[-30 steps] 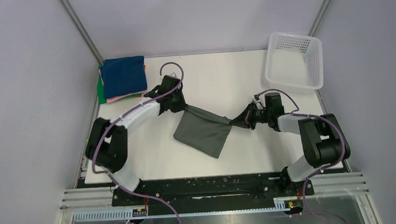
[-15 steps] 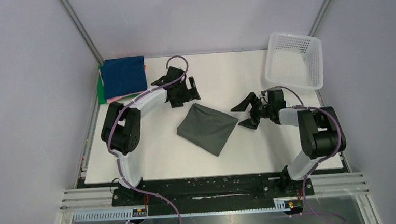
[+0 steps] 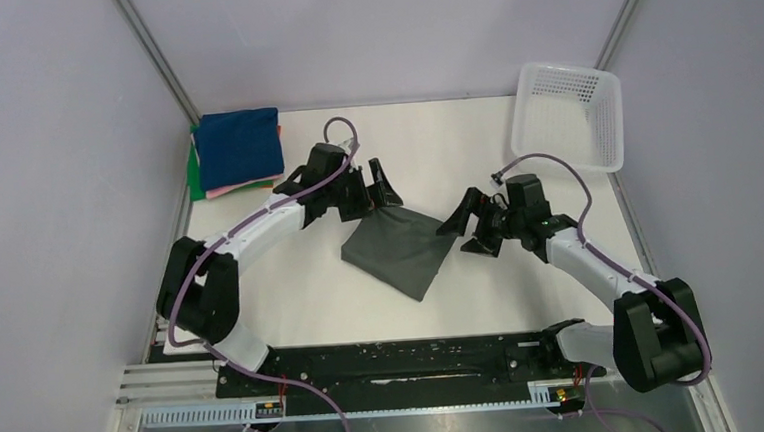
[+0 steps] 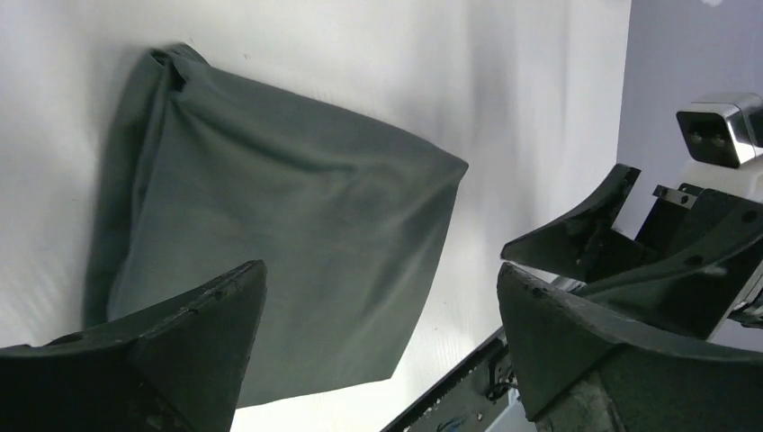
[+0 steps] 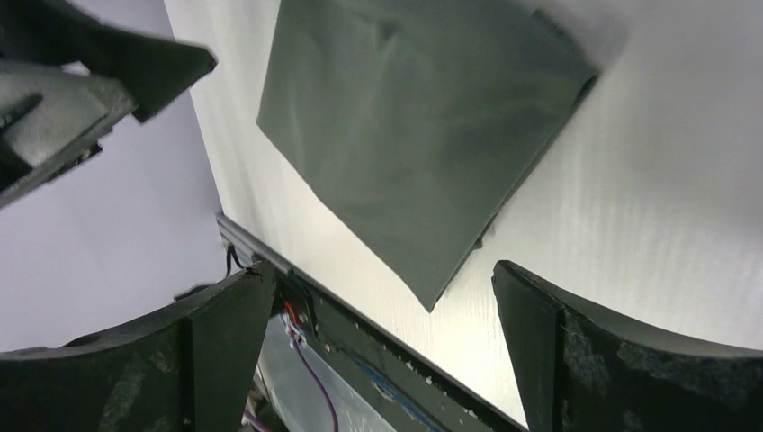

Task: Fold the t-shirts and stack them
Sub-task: Smooth out wrinkles on the folded tshirt

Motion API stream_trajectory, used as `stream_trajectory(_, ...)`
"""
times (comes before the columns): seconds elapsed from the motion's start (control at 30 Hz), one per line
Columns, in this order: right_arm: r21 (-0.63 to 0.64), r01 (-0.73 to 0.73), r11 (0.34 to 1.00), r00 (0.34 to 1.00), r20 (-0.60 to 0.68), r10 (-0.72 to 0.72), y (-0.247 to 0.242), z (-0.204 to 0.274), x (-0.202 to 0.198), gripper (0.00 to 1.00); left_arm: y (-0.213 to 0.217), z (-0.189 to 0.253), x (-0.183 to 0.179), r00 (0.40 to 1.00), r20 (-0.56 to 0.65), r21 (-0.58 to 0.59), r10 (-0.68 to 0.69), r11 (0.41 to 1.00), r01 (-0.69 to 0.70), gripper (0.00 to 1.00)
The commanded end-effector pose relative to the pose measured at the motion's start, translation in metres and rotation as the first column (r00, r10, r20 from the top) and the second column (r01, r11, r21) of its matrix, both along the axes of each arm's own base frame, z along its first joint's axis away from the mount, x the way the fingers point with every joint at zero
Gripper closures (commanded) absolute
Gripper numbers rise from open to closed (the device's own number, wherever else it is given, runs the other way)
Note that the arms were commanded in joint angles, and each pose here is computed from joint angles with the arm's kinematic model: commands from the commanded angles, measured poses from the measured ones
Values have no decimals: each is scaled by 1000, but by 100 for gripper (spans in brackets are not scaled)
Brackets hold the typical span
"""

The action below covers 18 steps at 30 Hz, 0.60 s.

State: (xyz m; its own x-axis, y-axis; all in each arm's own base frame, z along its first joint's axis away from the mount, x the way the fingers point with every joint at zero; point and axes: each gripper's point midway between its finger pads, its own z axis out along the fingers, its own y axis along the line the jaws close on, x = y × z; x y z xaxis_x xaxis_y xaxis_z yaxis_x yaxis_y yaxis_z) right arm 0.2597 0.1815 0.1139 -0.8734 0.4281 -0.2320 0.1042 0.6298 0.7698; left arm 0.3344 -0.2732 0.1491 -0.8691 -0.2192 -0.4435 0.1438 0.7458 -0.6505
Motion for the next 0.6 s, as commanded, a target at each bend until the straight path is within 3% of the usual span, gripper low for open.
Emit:
stream_trajectory(0.0,-10,-69,998,998,0,69,23,-4,-2,1,-19,-14,-3,996,-48,-85,-72,994,68,1)
stream_trajectory(0.2,-5,-95,995,995,-30,95,38,-17,23,1,-40,-29,29,994,-67,-103,-81,992,74,1)
stream_trajectory(0.4,-84,-100,991,993,-64,95,36,-37,42,1,-43,-55,68,994,-104,-68,-29,997,22,1)
stream_trajectory(0.57,-191,-91,977,992,-99,73,25,-59,54,1,-37,-79,77,989,-150,-55,-3,998,-5,1)
